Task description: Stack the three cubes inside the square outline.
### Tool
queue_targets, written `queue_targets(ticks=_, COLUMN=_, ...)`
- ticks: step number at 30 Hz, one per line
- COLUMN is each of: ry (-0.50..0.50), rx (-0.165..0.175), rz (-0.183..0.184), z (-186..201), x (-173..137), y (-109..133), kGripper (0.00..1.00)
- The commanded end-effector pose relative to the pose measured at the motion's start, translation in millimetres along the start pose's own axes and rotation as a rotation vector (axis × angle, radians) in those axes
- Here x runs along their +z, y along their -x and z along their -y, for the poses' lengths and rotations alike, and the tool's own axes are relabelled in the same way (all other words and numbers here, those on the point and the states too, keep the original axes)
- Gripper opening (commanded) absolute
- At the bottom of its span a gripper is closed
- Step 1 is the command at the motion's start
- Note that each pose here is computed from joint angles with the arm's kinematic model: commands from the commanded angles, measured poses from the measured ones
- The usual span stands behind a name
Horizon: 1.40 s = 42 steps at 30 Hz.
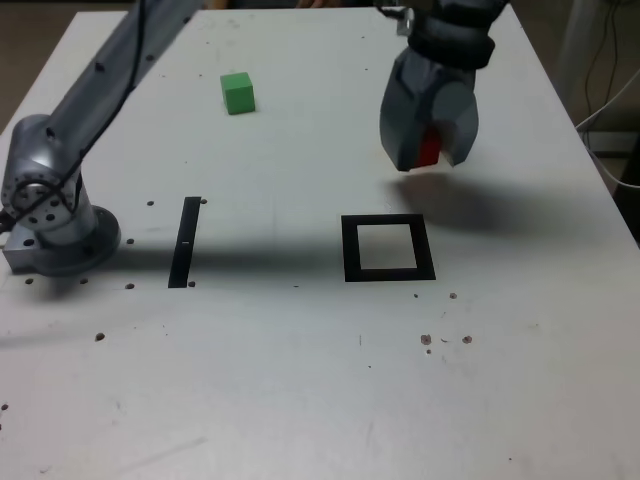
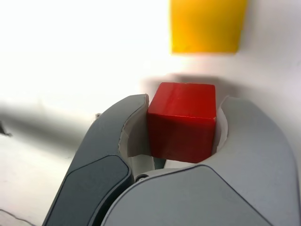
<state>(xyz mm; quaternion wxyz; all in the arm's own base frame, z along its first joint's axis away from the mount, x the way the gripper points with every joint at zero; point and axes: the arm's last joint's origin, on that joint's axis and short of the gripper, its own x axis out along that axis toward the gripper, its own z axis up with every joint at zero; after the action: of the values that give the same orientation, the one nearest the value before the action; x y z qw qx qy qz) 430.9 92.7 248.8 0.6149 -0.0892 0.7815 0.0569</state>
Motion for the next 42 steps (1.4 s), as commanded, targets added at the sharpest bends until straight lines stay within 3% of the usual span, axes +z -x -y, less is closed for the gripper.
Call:
queue_targets(ticks=1, ry=-0.017, rx=0.005, rz=-0.008, z=6, x=-13, y=7, kGripper=0.33)
queue_targets(ticks=11, ry=-0.114, rx=0.024, rz=-0.045, z=41, x=-61, y=12, kGripper=0.33)
queue_targets(ticks=22, ry=-0.216, rx=-0.002, rz=-0.047, z=81, x=-95, y=-6, kGripper=0.33)
queue_targets(ticks=32, ry=-0.250, rx=-0.003, rz=-0.020, z=101, x=-90, y=-18, kGripper=0.33)
queue_targets(ticks=42, ry=-0.245, rx=-0.004, rz=-0.025, z=105, x=-66, y=-31, kGripper=0.33)
